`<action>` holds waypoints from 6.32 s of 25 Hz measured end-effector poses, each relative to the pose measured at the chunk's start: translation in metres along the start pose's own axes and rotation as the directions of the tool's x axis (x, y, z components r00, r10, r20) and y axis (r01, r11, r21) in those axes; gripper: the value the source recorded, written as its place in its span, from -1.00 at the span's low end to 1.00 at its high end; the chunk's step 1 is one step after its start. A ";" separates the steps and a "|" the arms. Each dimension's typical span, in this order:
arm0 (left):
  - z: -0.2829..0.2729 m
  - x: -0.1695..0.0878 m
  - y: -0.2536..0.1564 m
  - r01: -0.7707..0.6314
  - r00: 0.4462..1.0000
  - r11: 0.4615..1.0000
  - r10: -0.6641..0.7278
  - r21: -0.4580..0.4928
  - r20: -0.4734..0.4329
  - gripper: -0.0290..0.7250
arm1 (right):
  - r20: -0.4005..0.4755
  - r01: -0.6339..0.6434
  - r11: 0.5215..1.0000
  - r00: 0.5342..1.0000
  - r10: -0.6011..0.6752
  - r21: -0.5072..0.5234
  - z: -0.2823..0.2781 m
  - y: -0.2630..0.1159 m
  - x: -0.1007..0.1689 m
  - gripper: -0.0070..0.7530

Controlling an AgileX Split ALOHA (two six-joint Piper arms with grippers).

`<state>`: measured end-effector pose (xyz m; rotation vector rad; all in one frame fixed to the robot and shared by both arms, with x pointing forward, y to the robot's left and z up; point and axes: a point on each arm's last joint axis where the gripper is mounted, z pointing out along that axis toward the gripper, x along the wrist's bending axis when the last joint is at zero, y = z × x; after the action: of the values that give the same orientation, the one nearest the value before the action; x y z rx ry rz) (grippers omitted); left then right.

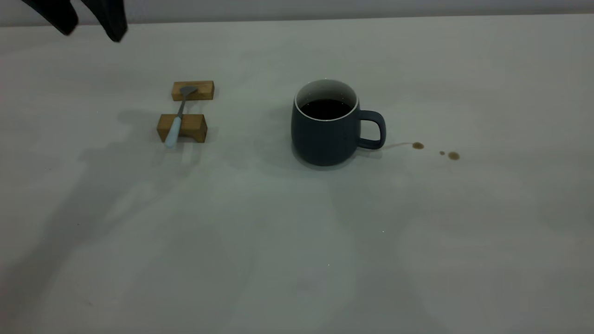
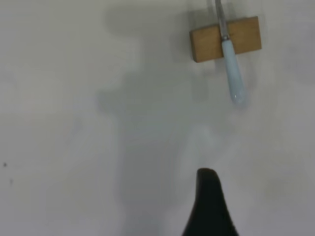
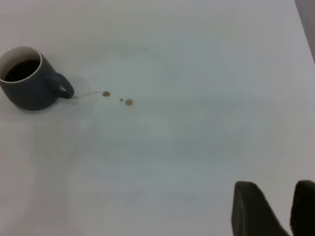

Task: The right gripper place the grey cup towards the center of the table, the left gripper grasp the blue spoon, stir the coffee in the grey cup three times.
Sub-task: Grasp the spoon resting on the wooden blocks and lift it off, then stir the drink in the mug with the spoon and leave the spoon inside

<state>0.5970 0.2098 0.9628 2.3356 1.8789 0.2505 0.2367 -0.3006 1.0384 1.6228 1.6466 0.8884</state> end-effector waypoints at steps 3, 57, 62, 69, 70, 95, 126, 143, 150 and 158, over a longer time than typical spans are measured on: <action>0.014 -0.001 0.003 0.000 1.000 1.000 0.000 0.002 0.002 0.71 | 0.000 0.000 1.000 1.000 0.000 0.000 0.000 0.000 0.000 -0.36; 0.028 -0.017 0.048 0.519 0.844 0.800 -0.535 0.303 -0.035 -0.47 | 0.000 0.000 1.000 1.000 0.000 0.000 0.000 0.000 0.000 -0.36; -0.010 -0.035 0.071 0.837 0.422 0.381 -0.906 0.393 -0.020 -0.47 | 0.000 0.000 1.000 1.000 0.000 0.000 0.000 0.000 0.000 -0.36; -0.025 -0.070 0.081 0.690 -0.088 -0.227 -0.969 0.688 -0.232 -0.47 | 0.000 0.000 1.000 1.000 0.000 0.000 0.000 0.000 0.000 -0.36; -0.022 -0.073 0.082 0.655 -0.105 -0.261 -0.961 0.709 -0.257 -0.47 | 0.000 0.000 1.000 1.000 0.000 0.000 0.000 0.000 0.000 -0.36; 0.129 -0.098 0.089 0.364 -0.191 -0.331 -0.941 0.871 -0.278 -0.47 | 0.000 0.000 1.000 1.000 0.000 0.000 0.000 0.000 0.000 -0.36; 0.155 -0.095 0.085 0.307 -0.199 -0.342 -0.936 0.888 -0.292 -0.47 | 0.000 0.000 1.000 1.000 0.000 0.000 0.000 0.000 0.000 -0.36; 0.145 -0.108 0.077 0.259 -0.097 -0.428 -0.904 0.866 -0.417 -0.47 | 0.000 0.000 1.000 1.000 0.000 0.000 0.000 0.000 0.000 -0.36; 0.139 -0.088 0.089 0.321 -0.095 -0.349 -0.937 0.880 -0.336 -0.47 | 0.000 0.000 1.000 1.000 0.000 0.000 0.000 0.000 0.000 -0.36; 0.131 -0.095 0.096 0.304 -0.062 -0.214 -0.977 0.928 -0.204 -0.47 | 0.000 0.000 1.000 1.000 0.000 0.000 0.000 0.000 0.000 -0.36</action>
<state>0.6962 0.0960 0.8506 0.2023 2.6393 -1.8380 0.2367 -0.3006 1.0384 1.6224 1.6469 0.8881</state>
